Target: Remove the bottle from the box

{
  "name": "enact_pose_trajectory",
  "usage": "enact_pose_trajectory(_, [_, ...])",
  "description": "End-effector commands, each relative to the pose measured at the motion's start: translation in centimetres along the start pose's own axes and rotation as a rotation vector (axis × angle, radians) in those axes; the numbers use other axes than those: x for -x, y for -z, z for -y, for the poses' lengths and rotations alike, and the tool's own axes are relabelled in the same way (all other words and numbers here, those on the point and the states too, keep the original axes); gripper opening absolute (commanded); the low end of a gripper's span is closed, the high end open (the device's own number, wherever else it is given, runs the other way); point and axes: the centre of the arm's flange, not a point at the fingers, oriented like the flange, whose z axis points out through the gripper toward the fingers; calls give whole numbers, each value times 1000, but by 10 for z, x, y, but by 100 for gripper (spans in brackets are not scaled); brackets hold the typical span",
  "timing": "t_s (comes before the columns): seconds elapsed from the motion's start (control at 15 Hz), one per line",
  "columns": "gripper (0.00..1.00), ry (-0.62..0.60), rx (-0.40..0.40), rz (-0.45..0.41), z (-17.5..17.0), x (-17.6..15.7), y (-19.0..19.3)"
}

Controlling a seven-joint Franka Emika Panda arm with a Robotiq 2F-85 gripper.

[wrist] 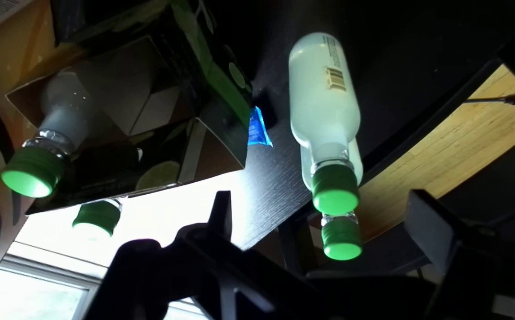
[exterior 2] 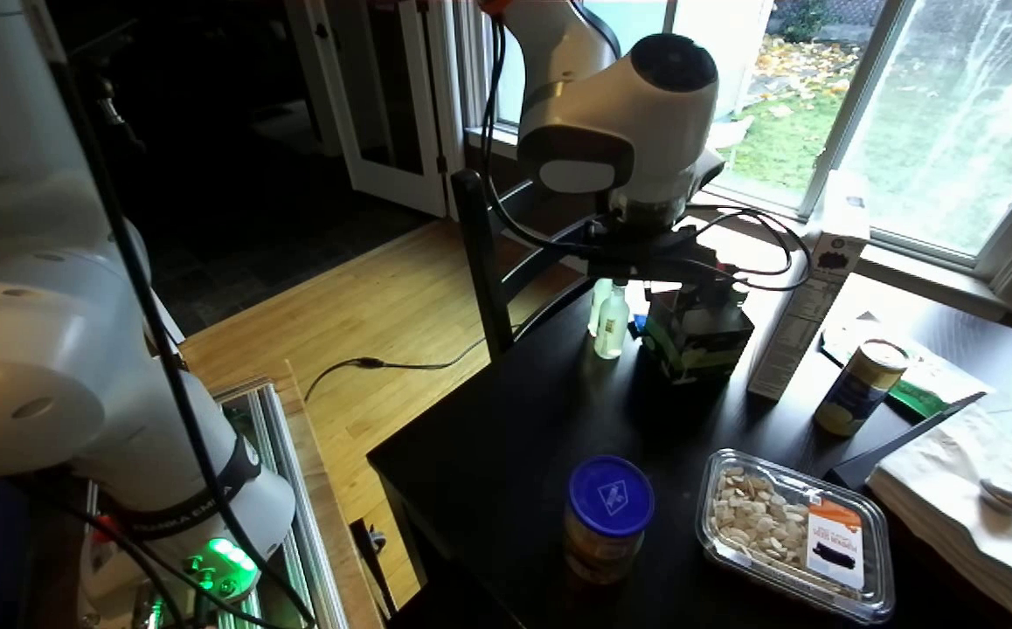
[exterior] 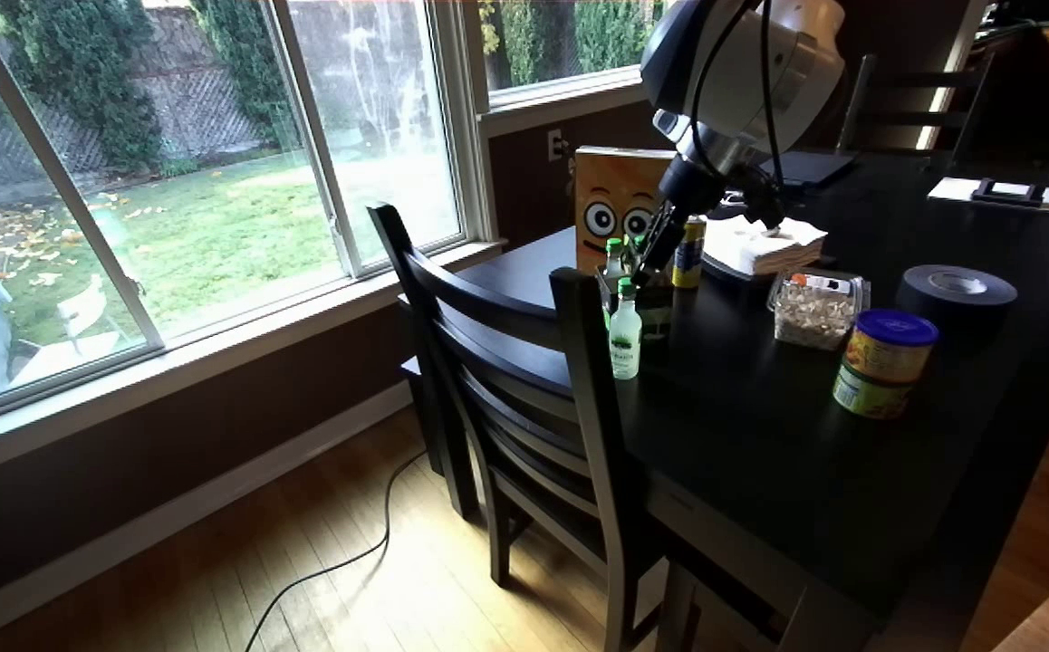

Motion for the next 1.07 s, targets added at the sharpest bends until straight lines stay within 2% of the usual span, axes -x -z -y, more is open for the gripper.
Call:
enact_pose_trajectory(0.0, [100, 1, -17, 48, 16, -2, 47])
enact_pose_trajectory(0.13, [100, -9, -55, 81, 21, -3, 69])
enact_pose_trajectory(0.33, [100, -90, -126, 186, 24, 2, 104])
enact_pose_trajectory(0.53, [100, -263, -174, 271, 27, 17, 135])
enact_pose_trajectory(0.67, [100, -367, -183, 314, 28, 29, 147])
enact_pose_trajectory(0.87, [100, -517, -142, 366, 25, 48, 157])
enact_pose_trajectory(0.93, [100, -434, -161, 320, 21, 41, 145])
enact_pose_trajectory(1.0, [100, -447, -157, 322, 20, 43, 147])
